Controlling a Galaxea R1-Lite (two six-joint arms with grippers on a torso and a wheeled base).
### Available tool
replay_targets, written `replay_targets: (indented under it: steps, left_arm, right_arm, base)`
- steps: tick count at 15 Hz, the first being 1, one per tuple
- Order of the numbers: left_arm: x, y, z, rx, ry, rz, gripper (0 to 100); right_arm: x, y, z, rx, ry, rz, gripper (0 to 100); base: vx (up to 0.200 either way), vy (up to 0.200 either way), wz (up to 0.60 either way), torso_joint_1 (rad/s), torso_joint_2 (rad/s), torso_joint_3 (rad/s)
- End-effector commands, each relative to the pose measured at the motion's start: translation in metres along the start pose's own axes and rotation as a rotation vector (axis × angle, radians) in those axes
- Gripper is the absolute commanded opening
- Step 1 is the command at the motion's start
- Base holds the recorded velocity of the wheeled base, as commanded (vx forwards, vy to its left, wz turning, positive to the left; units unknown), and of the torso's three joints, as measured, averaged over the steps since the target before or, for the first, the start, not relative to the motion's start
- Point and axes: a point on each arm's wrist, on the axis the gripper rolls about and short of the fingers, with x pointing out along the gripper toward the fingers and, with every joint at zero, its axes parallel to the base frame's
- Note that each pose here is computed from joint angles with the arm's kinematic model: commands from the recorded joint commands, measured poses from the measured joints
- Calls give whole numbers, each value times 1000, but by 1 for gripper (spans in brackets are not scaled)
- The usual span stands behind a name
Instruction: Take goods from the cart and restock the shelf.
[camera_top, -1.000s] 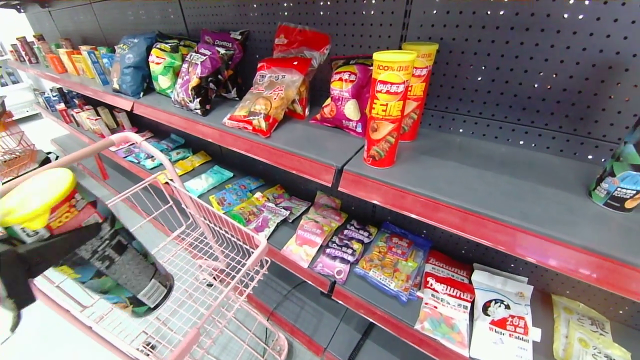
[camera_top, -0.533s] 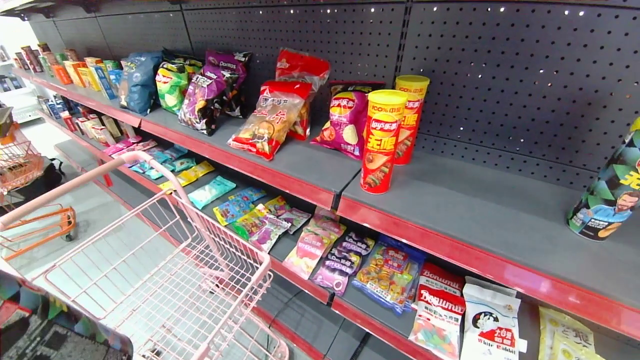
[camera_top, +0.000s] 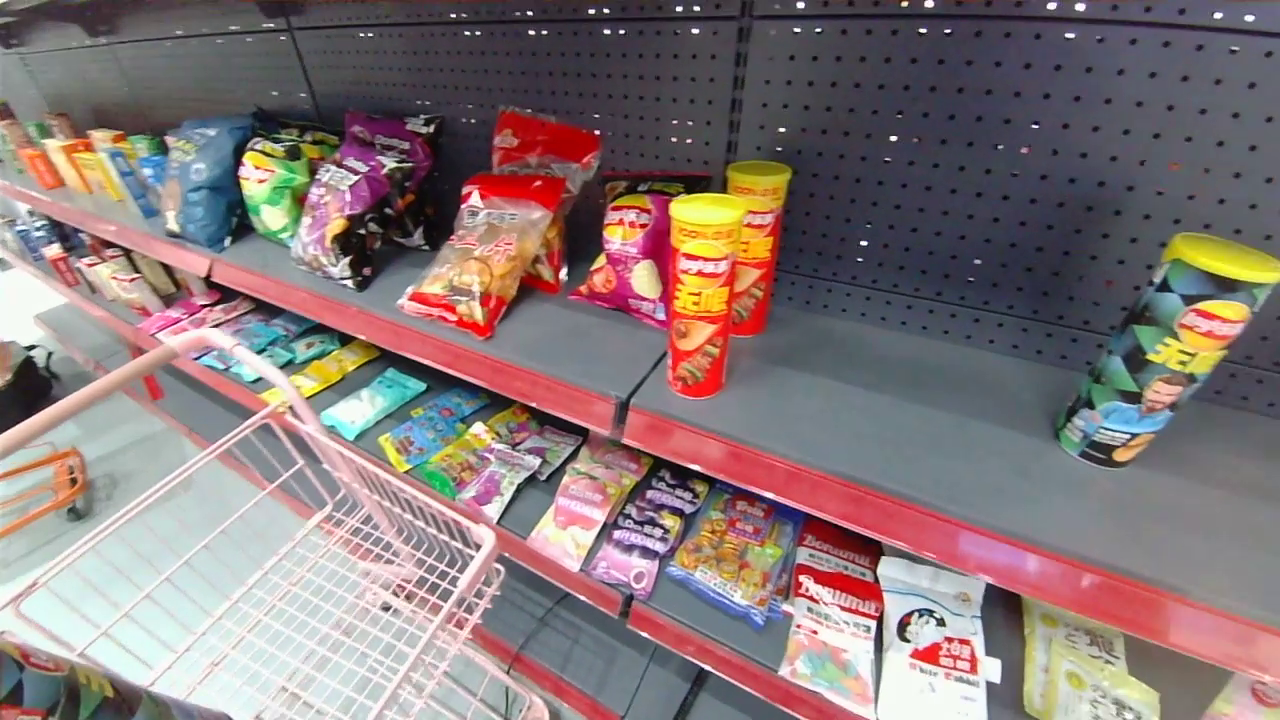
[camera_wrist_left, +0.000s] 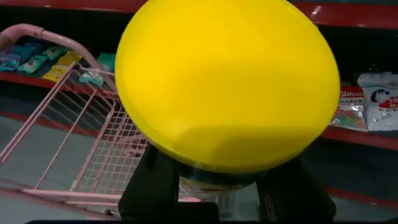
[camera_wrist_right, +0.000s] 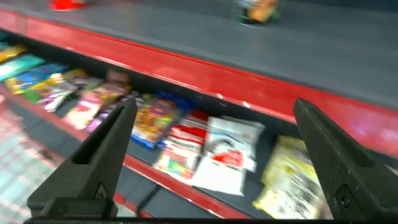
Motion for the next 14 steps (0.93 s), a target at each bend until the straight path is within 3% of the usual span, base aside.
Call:
replay_targets:
  steps: [1, 7, 9, 10, 11, 14]
  left_arm:
    - [0, 0, -1, -1, 2, 8, 0]
    - [0, 3, 8, 7, -1, 84, 0]
    - [0, 3, 8, 36, 11, 116, 0]
    - [1, 5, 9, 99, 32, 175, 0]
    - [1, 6, 9, 123, 40, 192, 0]
    - [1, 5, 7, 132, 35, 186, 0]
  right_arm:
    - [0, 0, 0, -1, 1, 1, 100]
    - [0, 0, 0, -1, 1, 3, 100]
    - [0, 0, 0, -3, 1, 3, 100]
    - [0, 0, 0, -3, 1, 3, 100]
    - [0, 0, 0, -3, 1, 3, 100]
    - [0, 0, 0, -4, 1, 7, 100]
  base:
    - [0, 0, -600, 22, 2, 2]
    - [0, 0, -600, 2, 2, 5]
    - [0, 0, -600, 2, -2, -2]
    - [0, 0, 0, 0, 0, 0]
    - [0, 0, 0, 0, 0, 0]
    - [67, 0, 0, 2, -1, 2]
